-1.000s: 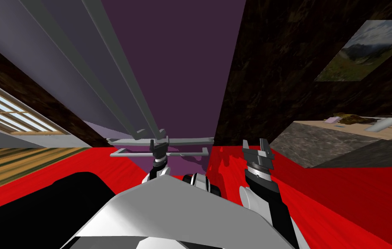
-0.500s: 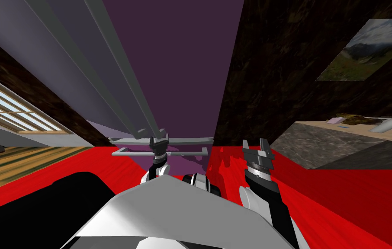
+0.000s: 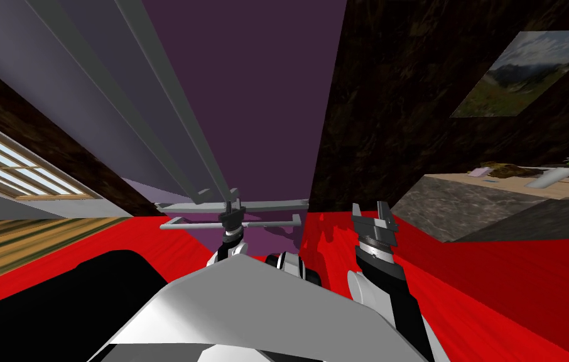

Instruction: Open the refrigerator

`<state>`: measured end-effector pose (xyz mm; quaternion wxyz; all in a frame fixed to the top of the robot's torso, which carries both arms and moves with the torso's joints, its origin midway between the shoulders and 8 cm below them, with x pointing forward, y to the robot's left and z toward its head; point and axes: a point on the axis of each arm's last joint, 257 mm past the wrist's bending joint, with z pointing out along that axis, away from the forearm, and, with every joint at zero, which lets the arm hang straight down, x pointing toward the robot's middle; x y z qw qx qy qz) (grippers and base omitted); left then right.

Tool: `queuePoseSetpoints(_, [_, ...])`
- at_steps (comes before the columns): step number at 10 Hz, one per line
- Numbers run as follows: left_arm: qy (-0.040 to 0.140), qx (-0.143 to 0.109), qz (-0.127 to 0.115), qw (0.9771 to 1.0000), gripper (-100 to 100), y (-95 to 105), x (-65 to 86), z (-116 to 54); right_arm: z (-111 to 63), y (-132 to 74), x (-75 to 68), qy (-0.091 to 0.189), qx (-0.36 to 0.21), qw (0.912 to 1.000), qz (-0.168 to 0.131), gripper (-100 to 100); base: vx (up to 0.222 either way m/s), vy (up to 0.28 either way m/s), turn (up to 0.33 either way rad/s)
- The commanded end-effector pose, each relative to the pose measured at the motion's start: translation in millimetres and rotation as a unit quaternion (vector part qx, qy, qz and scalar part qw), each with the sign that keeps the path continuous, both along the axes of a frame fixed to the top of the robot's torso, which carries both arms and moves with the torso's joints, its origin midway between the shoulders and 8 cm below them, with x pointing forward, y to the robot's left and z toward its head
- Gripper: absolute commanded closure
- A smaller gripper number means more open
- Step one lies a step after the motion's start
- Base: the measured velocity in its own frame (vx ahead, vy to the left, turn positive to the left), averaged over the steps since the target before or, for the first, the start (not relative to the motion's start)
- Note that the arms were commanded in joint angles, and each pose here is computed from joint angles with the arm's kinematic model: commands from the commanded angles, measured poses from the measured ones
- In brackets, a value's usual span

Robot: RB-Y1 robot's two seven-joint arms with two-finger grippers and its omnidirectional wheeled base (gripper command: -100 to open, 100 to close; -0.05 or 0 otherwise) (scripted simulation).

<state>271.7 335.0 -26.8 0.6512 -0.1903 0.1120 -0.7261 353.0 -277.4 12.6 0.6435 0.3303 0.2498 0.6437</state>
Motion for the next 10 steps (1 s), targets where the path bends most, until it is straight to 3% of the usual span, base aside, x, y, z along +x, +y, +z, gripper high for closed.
queuePoseSetpoints(1, [0.000,0.000,0.000,1.0000,100,-2.0,-1.9,-3.7,0.0,0.0,0.0,0.000,0.000,1.0000,0.000,0,-0.004,-0.005,-0.014])
queuePoseSetpoints(2, [-0.001,0.000,0.026,0.9997,100,5.4,-2.9,1.8,0.0,0.0,0.0,0.000,0.000,1.0000,0.000,0,-0.040,-0.143,0.168])
queuePoseSetpoints(6, [0.002,-0.001,0.076,0.9971,100,22.2,-4.6,12.0,0.1,0.1,0.0,0.000,0.000,1.0000,0.000,0,-0.080,-0.241,0.180])
queuePoseSetpoints(10, [0.006,-0.002,0.125,0.9921,100,38.9,-8.0,21.9,0.0,0.1,0.0,0.000,0.000,1.0000,0.000,0,-0.079,-0.184,0.162])
